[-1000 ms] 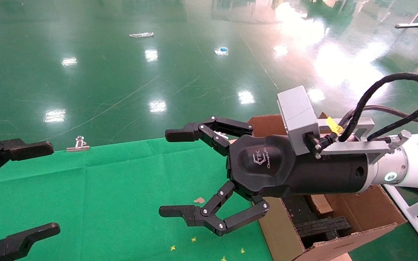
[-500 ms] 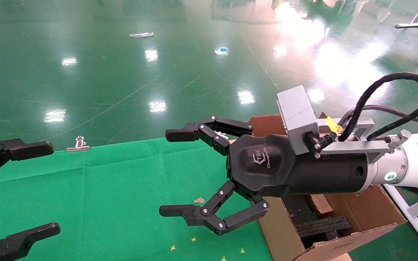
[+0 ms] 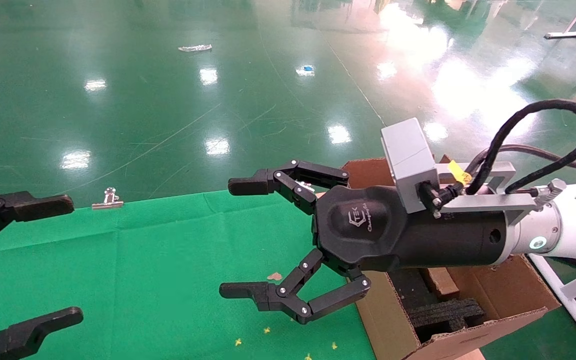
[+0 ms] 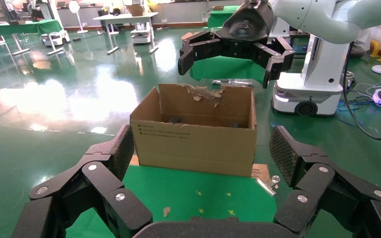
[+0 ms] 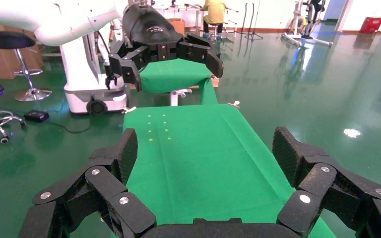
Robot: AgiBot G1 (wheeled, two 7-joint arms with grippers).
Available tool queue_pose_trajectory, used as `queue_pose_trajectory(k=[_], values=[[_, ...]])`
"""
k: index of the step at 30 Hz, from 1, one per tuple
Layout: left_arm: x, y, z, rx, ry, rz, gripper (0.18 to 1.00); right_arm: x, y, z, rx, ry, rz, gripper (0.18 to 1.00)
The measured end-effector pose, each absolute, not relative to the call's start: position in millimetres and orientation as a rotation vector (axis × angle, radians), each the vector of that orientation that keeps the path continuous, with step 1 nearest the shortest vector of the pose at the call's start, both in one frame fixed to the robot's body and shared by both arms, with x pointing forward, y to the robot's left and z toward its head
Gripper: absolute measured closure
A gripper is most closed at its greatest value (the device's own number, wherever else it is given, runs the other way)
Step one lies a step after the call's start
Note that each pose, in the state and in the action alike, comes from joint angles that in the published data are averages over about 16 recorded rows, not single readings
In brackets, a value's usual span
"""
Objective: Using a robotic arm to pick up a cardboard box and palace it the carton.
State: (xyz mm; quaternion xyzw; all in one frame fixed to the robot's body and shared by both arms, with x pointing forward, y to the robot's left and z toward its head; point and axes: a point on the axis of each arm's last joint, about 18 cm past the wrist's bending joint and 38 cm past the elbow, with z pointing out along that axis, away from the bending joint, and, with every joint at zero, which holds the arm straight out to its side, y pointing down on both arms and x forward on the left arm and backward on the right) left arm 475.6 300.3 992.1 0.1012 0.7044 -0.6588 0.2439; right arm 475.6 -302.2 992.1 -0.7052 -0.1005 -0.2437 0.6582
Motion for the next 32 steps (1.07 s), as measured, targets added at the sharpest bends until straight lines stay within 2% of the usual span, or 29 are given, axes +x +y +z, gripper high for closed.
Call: queue_pose_trajectory(k=[32], values=[[475.6, 300.3, 992.1, 0.276, 1.924, -1.799, 0.184, 475.7, -302.2, 992.2, -1.597, -0.228, -0.552, 0.178]])
